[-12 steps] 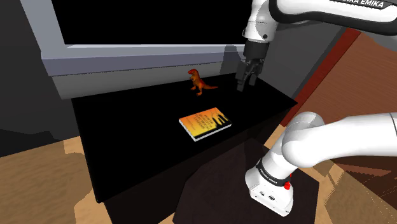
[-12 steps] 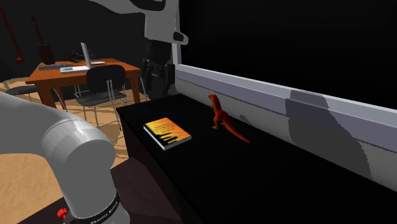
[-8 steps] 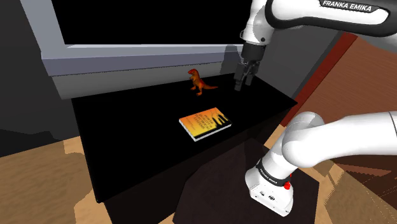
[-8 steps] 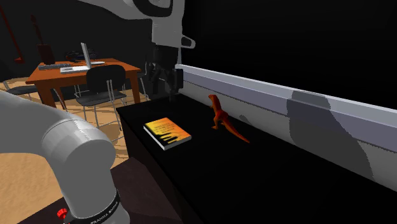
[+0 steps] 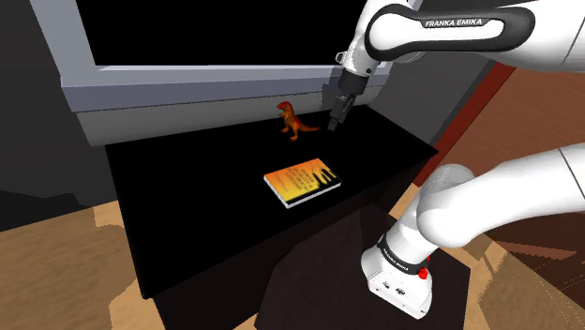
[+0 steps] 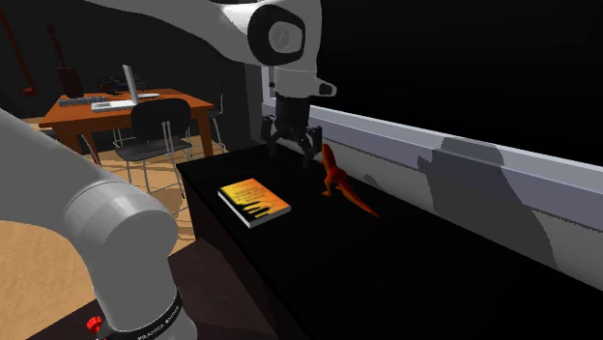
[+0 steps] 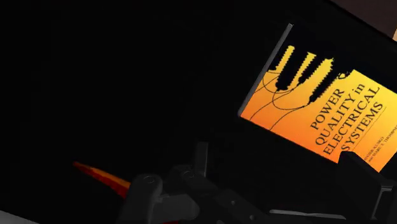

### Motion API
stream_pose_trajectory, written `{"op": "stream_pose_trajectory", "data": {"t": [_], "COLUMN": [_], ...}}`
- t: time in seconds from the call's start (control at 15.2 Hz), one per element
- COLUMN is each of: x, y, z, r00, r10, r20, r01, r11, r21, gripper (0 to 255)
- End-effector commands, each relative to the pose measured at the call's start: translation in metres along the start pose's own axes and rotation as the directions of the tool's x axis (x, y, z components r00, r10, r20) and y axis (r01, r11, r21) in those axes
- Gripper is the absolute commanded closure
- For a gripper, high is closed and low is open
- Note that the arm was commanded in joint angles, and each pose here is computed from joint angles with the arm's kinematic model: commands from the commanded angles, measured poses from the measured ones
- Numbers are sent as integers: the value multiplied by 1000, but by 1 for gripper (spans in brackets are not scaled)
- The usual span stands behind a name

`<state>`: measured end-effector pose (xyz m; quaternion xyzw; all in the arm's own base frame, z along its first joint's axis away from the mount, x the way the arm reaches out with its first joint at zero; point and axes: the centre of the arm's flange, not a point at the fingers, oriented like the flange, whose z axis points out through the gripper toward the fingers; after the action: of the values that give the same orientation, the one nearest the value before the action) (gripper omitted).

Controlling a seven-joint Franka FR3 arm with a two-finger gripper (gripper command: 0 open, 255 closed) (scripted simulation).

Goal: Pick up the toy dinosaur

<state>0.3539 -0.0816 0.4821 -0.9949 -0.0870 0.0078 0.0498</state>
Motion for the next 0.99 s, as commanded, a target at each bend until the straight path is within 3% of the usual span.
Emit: {"op": "stream_pose_trajectory", "data": {"t": [0.0, 0.33, 0.53, 0.79, 0.92], "x": [13, 56, 84, 125, 131], "y": [15, 51, 69, 90, 93], "z": [5, 25, 36, 48, 55], "r00": [997, 972, 944, 892, 884], "r10": [-60, -195, -273, -371, -383], "r20": [-40, -131, -186, -258, -268], "r01": [60, 200, 282, 388, 403], "r11": [998, 980, 959, 921, 915], "r21": [7, 22, 24, 20, 19], "gripper": [0, 0, 0, 0, 0]}}
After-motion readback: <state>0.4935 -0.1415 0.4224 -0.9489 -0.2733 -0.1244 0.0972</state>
